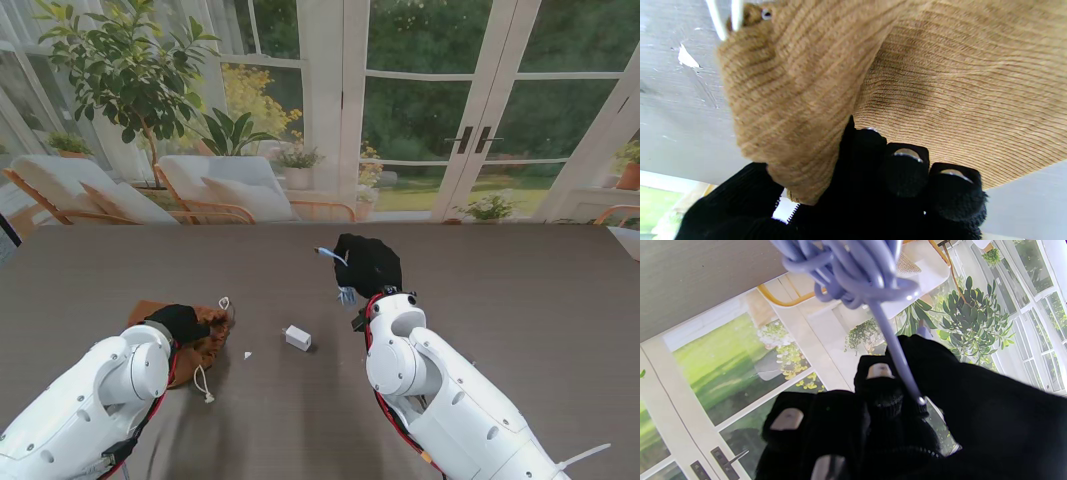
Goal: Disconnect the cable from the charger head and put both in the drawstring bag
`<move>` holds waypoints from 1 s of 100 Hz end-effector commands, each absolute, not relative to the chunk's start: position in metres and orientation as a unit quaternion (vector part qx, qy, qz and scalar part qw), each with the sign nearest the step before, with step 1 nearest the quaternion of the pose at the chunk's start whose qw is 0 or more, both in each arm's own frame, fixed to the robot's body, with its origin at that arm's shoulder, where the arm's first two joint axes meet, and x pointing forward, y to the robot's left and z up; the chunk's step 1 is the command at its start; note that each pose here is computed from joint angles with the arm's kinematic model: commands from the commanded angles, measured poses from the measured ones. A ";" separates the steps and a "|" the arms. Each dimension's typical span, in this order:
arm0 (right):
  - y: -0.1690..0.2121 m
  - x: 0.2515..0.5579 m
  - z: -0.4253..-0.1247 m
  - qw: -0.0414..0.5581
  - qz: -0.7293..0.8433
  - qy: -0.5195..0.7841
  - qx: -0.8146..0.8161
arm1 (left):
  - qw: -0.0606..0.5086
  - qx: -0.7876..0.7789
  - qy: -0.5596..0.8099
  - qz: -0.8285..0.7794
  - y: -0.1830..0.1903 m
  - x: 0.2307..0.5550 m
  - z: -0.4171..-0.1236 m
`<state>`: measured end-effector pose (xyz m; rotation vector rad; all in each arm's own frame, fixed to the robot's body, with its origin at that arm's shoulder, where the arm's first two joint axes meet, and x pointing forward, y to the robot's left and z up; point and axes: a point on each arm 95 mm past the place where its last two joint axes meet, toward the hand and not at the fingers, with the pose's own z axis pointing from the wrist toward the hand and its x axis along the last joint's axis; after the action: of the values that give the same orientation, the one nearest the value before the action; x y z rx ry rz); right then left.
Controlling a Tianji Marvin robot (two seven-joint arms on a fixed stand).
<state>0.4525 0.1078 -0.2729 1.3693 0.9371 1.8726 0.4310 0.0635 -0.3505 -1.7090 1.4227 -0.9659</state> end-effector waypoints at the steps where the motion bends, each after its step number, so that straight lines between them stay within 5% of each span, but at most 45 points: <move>1: 0.111 0.451 -0.274 0.308 0.710 0.359 0.522 | 0.337 -0.666 0.553 -0.369 0.059 0.430 -0.355; 47: 0.111 0.451 -0.274 0.307 0.710 0.361 0.521 | 0.355 -0.637 0.548 -0.409 0.060 0.423 -0.359; 100: 0.114 0.450 -0.269 0.306 0.712 0.364 0.516 | 0.382 -0.605 0.482 -0.506 0.070 0.405 -0.329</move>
<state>0.4515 0.1097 -0.2711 1.3661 0.9488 1.8755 0.4073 0.0745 -0.3339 -1.5337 1.2146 -1.2738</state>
